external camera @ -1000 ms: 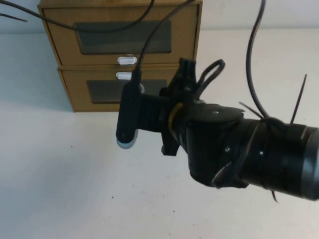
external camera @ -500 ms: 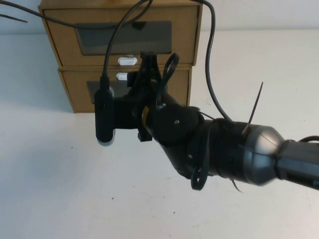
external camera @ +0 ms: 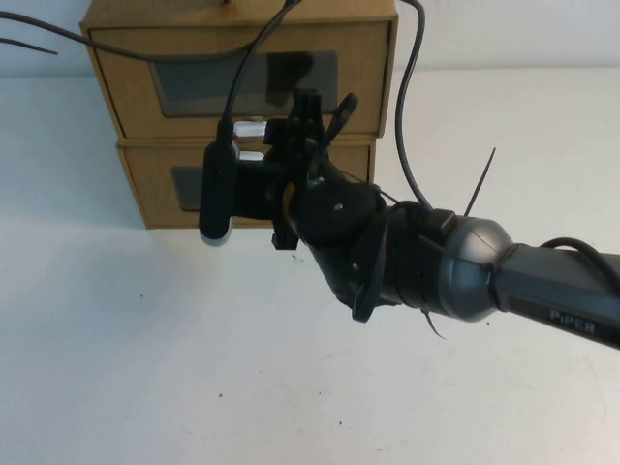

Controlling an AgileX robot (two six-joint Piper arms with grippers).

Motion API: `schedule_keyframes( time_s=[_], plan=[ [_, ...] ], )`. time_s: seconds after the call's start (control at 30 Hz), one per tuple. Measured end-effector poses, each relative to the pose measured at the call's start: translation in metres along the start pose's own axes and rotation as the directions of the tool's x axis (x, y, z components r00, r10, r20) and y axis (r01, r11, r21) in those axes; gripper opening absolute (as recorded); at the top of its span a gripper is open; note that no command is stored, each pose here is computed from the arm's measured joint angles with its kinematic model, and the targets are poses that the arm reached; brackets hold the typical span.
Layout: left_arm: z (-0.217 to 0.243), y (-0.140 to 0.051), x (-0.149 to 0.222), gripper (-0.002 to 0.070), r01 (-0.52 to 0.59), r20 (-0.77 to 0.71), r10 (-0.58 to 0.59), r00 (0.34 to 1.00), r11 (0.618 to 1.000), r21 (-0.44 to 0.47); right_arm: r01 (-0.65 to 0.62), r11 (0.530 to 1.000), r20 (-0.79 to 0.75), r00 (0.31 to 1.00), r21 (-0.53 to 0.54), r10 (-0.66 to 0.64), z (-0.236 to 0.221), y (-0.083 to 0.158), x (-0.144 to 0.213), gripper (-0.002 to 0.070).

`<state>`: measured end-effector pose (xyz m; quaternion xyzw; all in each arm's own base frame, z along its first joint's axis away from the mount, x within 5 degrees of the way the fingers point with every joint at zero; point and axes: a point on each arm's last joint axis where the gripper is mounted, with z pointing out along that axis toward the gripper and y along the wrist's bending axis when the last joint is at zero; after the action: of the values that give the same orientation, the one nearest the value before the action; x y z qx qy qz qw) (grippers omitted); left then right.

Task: Open the shoe box
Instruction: 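Pull the top drawer of the cardboard box fully open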

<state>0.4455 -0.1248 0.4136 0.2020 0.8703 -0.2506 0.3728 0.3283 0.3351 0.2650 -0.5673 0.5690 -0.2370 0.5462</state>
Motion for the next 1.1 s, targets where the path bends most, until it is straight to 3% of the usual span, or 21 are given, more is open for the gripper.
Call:
schedule_keyframes(
  time_s=[0.5,1.1],
  plan=[
    [0.0,0.0,0.0,-0.0005,0.034,0.001,-0.034,0.999,0.999,0.0,-0.023,1.0,0.081,0.996,0.015,0.022,0.02,-0.006,-0.021,0.0337],
    [0.0,0.0,0.0,-0.0005,0.036,0.001,-0.036,0.999,0.999,0.002,0.005,1.0,0.062,0.998,-0.016,-0.004,0.041,-0.002,0.001,0.0307]
  ],
)
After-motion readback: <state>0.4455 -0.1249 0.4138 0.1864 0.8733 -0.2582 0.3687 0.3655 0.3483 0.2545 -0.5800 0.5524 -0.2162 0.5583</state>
